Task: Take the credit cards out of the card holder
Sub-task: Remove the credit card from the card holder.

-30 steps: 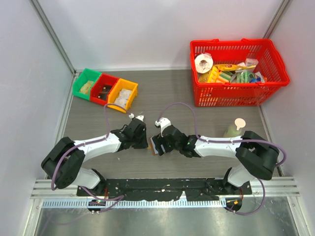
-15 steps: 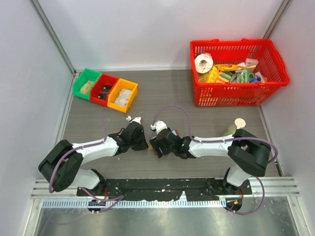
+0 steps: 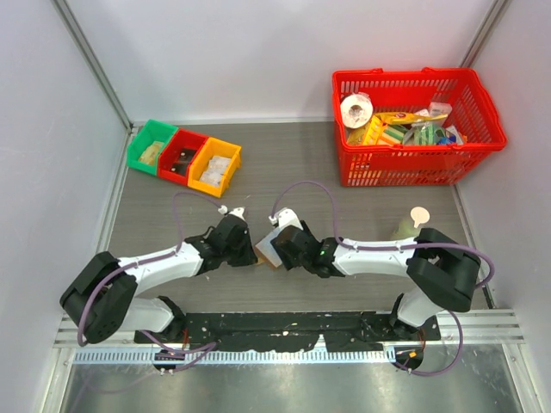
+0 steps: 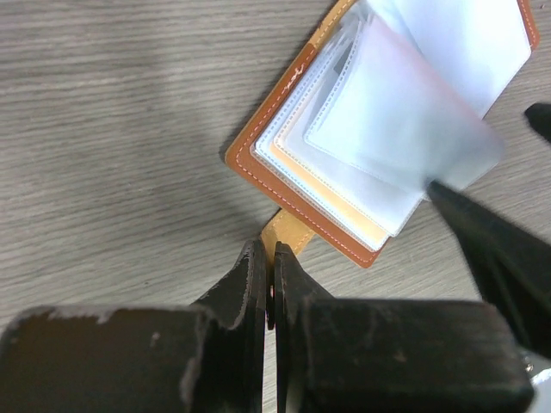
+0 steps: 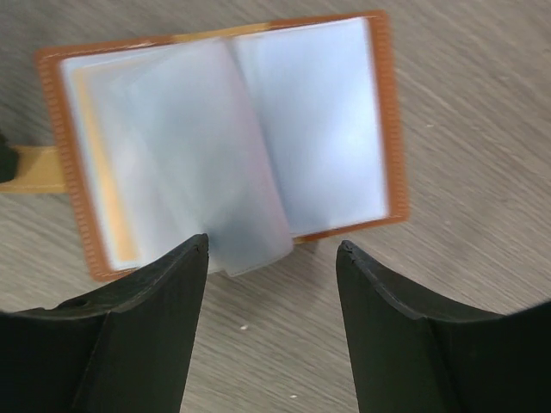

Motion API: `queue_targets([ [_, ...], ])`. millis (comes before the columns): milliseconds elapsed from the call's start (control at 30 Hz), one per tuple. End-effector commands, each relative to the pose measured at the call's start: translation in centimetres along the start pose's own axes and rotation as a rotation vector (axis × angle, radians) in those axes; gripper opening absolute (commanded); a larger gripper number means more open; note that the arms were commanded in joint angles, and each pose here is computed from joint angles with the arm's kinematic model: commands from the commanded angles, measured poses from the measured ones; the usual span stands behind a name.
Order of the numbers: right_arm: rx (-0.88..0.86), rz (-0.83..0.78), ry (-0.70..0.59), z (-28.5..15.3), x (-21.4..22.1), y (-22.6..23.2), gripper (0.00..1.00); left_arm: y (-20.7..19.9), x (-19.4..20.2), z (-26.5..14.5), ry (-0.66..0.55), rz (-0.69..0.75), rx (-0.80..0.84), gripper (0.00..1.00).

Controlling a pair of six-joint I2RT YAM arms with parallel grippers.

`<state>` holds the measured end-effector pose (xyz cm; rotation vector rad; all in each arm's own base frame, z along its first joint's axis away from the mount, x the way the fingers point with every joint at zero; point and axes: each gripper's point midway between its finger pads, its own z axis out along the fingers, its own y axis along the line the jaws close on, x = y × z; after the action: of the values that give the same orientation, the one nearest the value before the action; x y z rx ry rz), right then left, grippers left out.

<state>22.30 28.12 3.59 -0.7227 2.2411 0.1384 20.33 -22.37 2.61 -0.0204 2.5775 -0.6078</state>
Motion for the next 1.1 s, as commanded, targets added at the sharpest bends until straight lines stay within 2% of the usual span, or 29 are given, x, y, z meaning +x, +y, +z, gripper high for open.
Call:
queue_targets([
  [0,0.123,0.046,-0.063,-1.2,-2.3,-3.4,0.65,0.0,0.8,-0.9,0.031,0.028,0.021,0.00],
  [233,0.127,0.156,-0.046,-0.6,-2.7,-6.1,0.64,0.2,1.7,-1.4,0.056,0.030,0.032,0.00],
  [367,0.084,0.132,-0.045,-0.8,-3.2,-5.8,0.64,0.3,1.5,-1.8,0.040,0.025,0.028,0.00],
  [533,-0.157,0.072,-0.137,-2.6,-5.8,-1.2,0.65,0.4,1.2,-1.9,0.022,0.021,0.021,0.00],
  [633,-0.244,0.012,-0.166,-3.5,-6.5,1.8,0.67,0.4,1.1,-1.9,0.019,0.018,0.022,0.00],
  [933,-0.306,-0.072,-0.129,-1.7,-5.1,6.0,0.68,0.4,1.2,-1.8,0.016,0.011,0.019,0.00],
  [1067,-0.305,-0.089,-0.102,-1.0,-4.2,6.4,0.68,0.3,1.3,-1.8,0.022,0.011,0.028,0.00],
])
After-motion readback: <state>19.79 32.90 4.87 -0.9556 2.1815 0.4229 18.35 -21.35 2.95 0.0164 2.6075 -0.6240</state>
